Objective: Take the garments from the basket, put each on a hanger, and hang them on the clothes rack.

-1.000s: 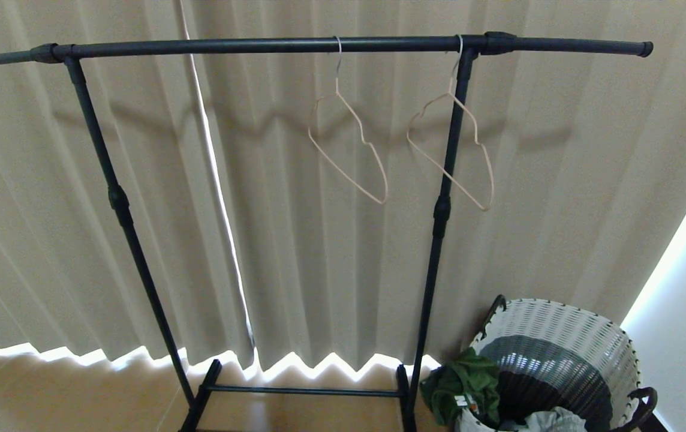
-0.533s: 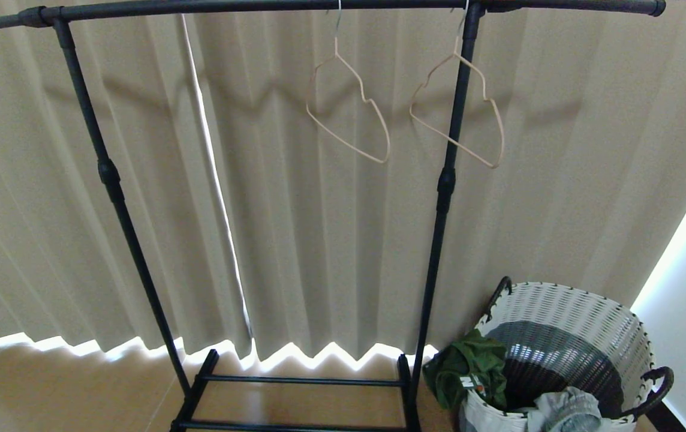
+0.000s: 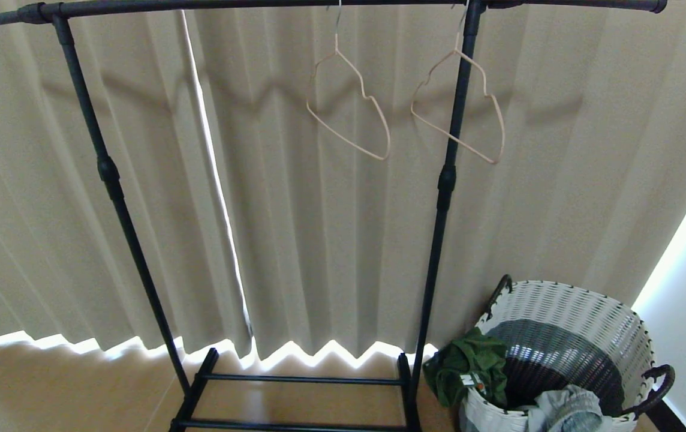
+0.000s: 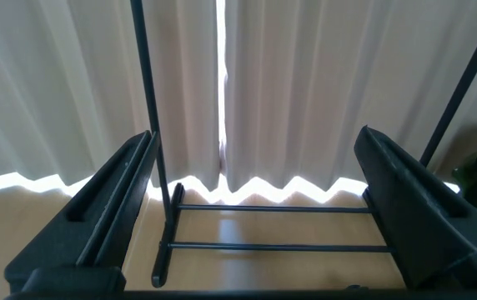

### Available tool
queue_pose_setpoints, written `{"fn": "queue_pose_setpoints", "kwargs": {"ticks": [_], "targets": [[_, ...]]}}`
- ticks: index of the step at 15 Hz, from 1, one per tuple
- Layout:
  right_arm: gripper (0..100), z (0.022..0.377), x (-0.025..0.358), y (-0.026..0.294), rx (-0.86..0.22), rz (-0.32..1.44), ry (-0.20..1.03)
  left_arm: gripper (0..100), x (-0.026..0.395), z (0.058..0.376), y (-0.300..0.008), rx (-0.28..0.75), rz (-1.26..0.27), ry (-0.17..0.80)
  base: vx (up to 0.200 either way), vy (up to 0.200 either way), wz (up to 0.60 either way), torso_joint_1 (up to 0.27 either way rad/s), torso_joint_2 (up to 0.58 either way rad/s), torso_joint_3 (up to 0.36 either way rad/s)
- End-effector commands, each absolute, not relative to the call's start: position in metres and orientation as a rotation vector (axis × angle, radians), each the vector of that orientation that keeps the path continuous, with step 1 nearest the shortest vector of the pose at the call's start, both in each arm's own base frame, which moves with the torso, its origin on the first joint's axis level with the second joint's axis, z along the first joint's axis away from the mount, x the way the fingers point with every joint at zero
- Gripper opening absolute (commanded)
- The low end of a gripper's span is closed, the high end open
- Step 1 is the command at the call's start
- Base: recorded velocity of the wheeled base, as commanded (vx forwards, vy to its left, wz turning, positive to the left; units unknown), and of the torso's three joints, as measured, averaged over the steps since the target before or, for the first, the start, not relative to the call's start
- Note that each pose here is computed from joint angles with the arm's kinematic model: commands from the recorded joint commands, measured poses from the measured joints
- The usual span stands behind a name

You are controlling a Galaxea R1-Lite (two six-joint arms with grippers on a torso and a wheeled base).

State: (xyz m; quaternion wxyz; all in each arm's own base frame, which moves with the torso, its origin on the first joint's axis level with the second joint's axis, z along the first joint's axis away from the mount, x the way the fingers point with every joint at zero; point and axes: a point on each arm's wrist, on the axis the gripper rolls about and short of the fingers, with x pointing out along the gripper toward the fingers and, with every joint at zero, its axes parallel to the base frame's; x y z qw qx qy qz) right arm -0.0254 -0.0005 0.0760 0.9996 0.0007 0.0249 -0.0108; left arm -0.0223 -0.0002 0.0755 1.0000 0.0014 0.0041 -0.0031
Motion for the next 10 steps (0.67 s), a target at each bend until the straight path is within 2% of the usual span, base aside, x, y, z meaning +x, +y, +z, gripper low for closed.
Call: {"fn": "queue_pose_setpoints", "kwargs": {"ticks": [1,4,9,10], "targets": [[100,0.076,-0.0255,-0.0005,0.001,-0.022,0.049,100,-0.0222,0.0755,-0.0002,0.003,-0.006,0.009,0.0,0.0,0.0,0.0,0.0,0.0],[100,0.076,-0.0254,-0.0004,0.001,-0.02,0.049,100,-0.0222,0.0755,-0.0002,0.003,-0.006,0.009,0.0,0.0,0.0,0.0,0.0,0.0],[100,0.0756,-0.0253,-0.0005,0.002,-0.023,0.051,100,-0.0222,0.0755,-0.0002,0.003,-0.005,0.009,0.0,-0.2,0.0,0.0,0.01,0.001],[100,0.076,-0.0255,-0.0005,0.003,-0.022,0.049,100,-0.0222,0.0755,-0.0002,0.001,-0.005,0.009,0.0,0.0,0.0,0.0,0.0,0.0]]}}
